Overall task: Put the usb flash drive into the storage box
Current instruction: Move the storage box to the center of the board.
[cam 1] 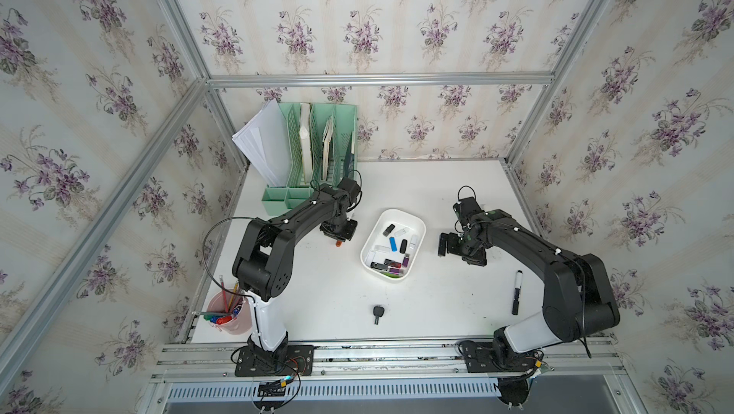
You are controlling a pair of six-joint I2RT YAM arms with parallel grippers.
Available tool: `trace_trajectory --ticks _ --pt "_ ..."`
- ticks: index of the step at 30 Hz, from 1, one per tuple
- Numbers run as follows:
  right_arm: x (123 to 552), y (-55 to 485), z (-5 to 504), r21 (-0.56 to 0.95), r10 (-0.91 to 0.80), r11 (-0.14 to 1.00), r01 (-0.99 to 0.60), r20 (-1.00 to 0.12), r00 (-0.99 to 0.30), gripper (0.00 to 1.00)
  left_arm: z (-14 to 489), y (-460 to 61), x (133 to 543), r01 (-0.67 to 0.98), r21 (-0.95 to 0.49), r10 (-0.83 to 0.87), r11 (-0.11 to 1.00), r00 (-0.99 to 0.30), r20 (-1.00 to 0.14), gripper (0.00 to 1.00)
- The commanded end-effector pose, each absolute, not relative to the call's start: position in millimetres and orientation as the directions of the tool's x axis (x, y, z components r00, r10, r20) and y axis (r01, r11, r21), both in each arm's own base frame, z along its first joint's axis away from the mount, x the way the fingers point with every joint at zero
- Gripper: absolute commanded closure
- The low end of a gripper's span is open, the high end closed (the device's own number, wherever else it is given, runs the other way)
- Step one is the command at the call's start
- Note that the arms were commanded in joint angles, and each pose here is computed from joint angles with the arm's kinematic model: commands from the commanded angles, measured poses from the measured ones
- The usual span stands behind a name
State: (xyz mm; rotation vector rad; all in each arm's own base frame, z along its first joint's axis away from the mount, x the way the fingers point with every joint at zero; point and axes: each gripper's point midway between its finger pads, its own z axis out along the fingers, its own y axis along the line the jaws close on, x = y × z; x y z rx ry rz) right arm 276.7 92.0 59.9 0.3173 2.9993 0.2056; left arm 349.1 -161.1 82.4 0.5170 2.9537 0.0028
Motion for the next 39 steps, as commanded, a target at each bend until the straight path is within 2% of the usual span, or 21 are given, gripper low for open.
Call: trace_trajectory --ticks 1,9,15,22,28,39 --pt "294 86 62 0.137 0.214 0.971 0.196 -0.141 -0.966 0.0 108 -163 345 0.332 0.026 0.331 0.943 -0.931 -0.15 0.78" --pt "347 79 58 0.117 0.22 0.973 0.201 -0.183 -0.958 0.0 159 -211 350 0.395 -0.014 0.379 0.919 -0.891 -0.251 0.76" --pt "392 77 58 0.128 0.228 0.97 0.204 -0.212 -0.95 0.0 168 -238 351 0.427 -0.025 0.406 0.904 -0.874 -0.269 0.77" --pt "426 98 59 0.196 0.207 0.966 0.167 -0.205 -0.957 0.01 166 -242 348 0.427 -0.028 0.405 0.904 -0.875 -0.264 0.76" --pt "427 140 48 0.258 0.12 0.963 0.074 -0.166 -0.979 0.01 159 -245 345 0.425 -0.035 0.403 0.905 -0.879 -0.256 0.76" --pt "386 184 26 0.272 0.005 0.962 -0.017 -0.078 -0.997 0.02 141 -255 335 0.446 -0.036 0.428 0.894 -0.876 -0.224 0.76"
